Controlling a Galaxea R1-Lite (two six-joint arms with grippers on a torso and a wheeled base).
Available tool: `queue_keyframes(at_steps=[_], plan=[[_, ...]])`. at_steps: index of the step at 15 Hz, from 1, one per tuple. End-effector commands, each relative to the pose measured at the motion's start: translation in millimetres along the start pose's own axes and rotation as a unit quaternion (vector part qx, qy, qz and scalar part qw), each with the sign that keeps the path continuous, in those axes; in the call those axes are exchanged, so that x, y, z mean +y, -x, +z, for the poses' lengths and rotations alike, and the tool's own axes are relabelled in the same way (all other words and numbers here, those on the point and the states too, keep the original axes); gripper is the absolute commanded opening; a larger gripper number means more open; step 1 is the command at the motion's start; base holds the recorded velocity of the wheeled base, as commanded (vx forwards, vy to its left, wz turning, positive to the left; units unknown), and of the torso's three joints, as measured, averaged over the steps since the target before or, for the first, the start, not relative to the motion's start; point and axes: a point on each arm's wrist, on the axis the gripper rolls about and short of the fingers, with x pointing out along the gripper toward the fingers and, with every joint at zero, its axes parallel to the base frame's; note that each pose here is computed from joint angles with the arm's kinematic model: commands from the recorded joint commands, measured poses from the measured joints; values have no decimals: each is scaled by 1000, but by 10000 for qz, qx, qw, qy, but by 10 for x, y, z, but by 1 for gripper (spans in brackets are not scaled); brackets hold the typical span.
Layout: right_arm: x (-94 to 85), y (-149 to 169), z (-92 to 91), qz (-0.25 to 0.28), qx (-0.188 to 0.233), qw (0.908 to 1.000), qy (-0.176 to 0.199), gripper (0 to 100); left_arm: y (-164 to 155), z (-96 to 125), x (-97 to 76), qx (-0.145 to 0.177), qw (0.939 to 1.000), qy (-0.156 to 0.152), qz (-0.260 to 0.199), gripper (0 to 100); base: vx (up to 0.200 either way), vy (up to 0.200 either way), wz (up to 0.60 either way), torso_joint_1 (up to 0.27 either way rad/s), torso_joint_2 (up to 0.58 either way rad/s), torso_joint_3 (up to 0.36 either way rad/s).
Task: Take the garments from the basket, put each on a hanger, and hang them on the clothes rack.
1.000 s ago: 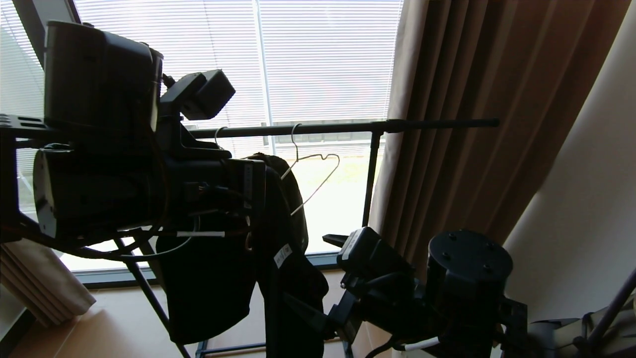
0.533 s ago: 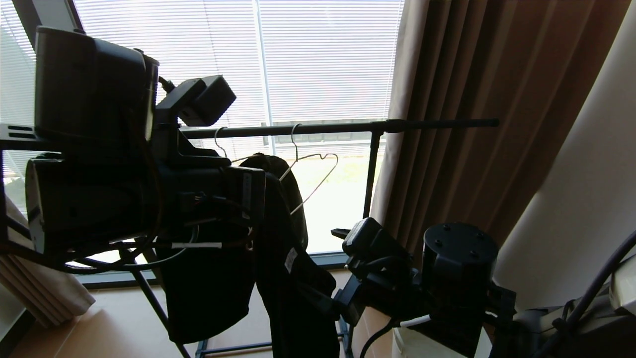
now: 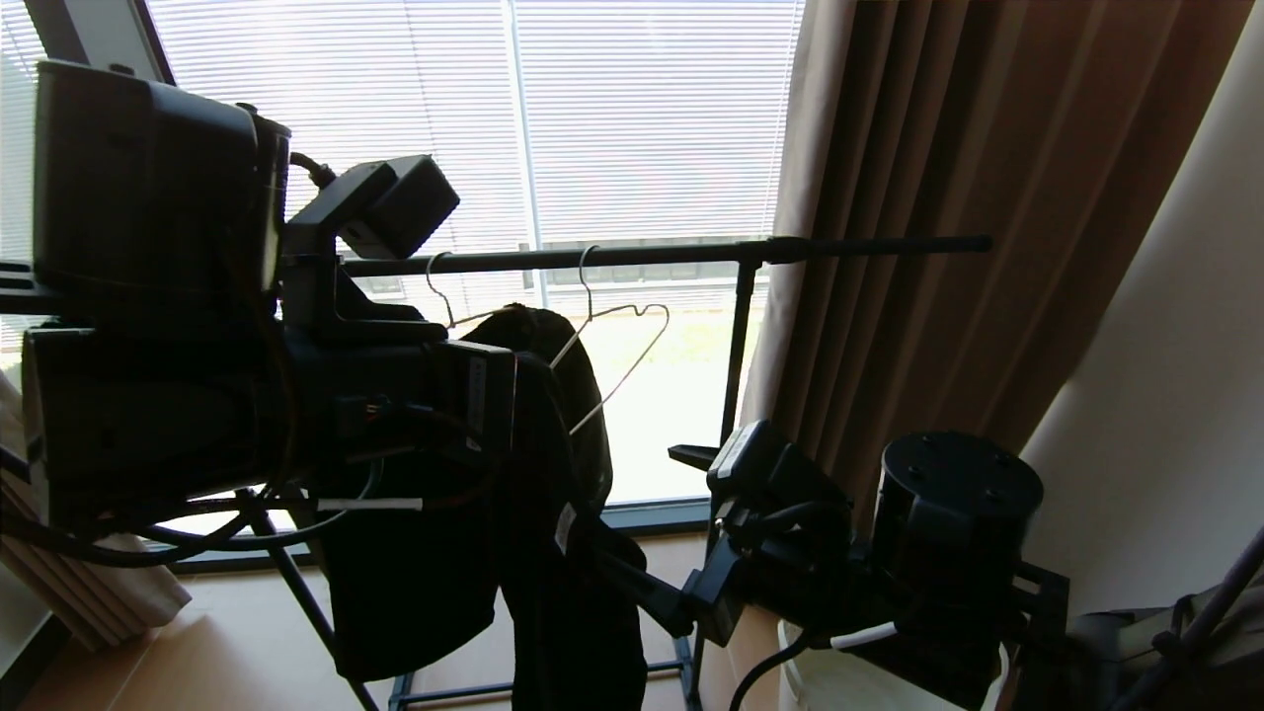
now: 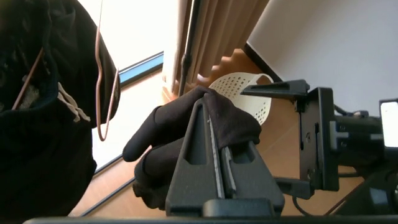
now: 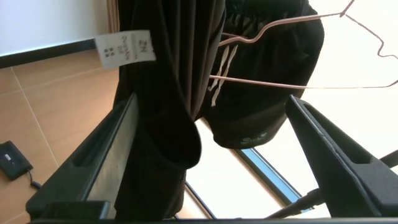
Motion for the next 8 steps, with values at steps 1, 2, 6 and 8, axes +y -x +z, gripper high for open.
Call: queue_keyframes(at_steps=[1,2,6,8], plan=[[-12,36,68,-17,-115,9999,11,100,27,-11,0,-2,9999,-63,-81,0,0,0,0,0,0,0],[-14,23,74,-20,-130,9999,19,100,30,-18,-3,18,9998,-124,-171,0,0,0,0,0,0,0],[-20,-6,195,-40,-344,9994,37,100,49,-13,11,14,9946,-750,-716,0,0,0,0,0,0,0],[-32,16,261,-77,-454,9989,44,100,33,-17,12,24,9941,-818,-707,0,0,0,0,0,0,0]])
